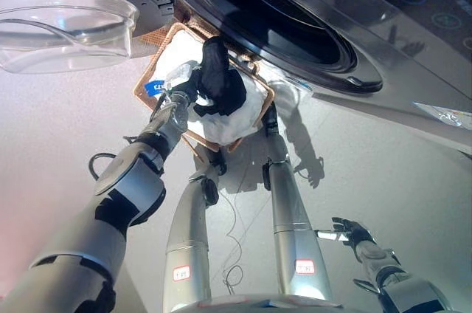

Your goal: Put the clothes in the basket into the washing machine.

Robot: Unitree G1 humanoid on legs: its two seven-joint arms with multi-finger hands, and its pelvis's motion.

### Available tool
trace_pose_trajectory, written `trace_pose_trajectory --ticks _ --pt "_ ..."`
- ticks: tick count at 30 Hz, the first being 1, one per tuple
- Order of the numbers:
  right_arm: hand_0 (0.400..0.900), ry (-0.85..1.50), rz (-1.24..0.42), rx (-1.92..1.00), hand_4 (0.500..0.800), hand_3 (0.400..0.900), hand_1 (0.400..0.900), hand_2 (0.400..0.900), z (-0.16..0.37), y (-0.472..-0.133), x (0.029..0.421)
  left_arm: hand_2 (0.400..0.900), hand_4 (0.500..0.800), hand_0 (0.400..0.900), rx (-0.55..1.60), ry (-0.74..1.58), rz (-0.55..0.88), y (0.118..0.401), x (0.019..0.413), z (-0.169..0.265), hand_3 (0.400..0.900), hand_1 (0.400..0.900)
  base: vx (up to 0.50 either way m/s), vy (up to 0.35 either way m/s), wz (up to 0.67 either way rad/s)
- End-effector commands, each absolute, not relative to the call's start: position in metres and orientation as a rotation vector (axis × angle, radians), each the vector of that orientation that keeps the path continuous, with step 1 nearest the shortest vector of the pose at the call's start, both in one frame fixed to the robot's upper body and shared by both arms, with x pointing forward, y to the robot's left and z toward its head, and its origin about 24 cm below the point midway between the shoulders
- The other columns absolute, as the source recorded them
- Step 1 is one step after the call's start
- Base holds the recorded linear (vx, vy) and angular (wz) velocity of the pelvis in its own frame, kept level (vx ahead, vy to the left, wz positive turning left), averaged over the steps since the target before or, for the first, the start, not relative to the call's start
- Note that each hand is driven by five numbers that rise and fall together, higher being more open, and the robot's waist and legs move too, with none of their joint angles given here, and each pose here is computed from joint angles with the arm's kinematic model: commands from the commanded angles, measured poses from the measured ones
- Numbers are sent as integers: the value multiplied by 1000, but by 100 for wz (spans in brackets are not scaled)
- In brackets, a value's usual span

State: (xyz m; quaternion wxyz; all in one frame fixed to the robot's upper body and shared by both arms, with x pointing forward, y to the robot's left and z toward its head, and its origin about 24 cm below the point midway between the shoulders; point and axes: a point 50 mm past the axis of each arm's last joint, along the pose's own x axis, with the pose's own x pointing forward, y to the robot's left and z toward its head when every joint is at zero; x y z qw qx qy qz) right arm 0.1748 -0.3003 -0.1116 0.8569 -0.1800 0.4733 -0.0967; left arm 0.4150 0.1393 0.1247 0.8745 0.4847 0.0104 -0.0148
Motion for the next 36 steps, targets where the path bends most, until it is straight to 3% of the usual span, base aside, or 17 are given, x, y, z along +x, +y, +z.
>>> trace_pose_trajectory --ticks 1,6,17,21,23,36 --pt "900 1173 -249 -439 800 900 900 900 -125 -322 115 900 800 900 863 3 52 135 421 146 900 900 6 3 -8" --pt "900 1152 -258 -432 800 900 900 900 -125 -318 121 900 800 900 794 13 11 109 420 143 900 900 0 1 -10" --pt "900 1140 -314 -386 800 900 900 900 -126 -315 122 900 800 900 800 40 -1 99 417 135 900 900 -4 -7 -3" --pt "900 1093 -317 -372 800 900 900 900 -126 -308 132 900 800 900 1008 23 124 125 421 146 900 900 -21 -16 -10" --pt "900 1085 -313 -362 800 900 900 900 -128 -304 128 900 800 900 998 24 160 132 422 151 900 900 -9 -18 -2" --pt "900 1090 -329 -289 800 900 900 900 -130 -305 120 900 800 900 944 4 135 142 426 165 900 900 -1 -4 2"
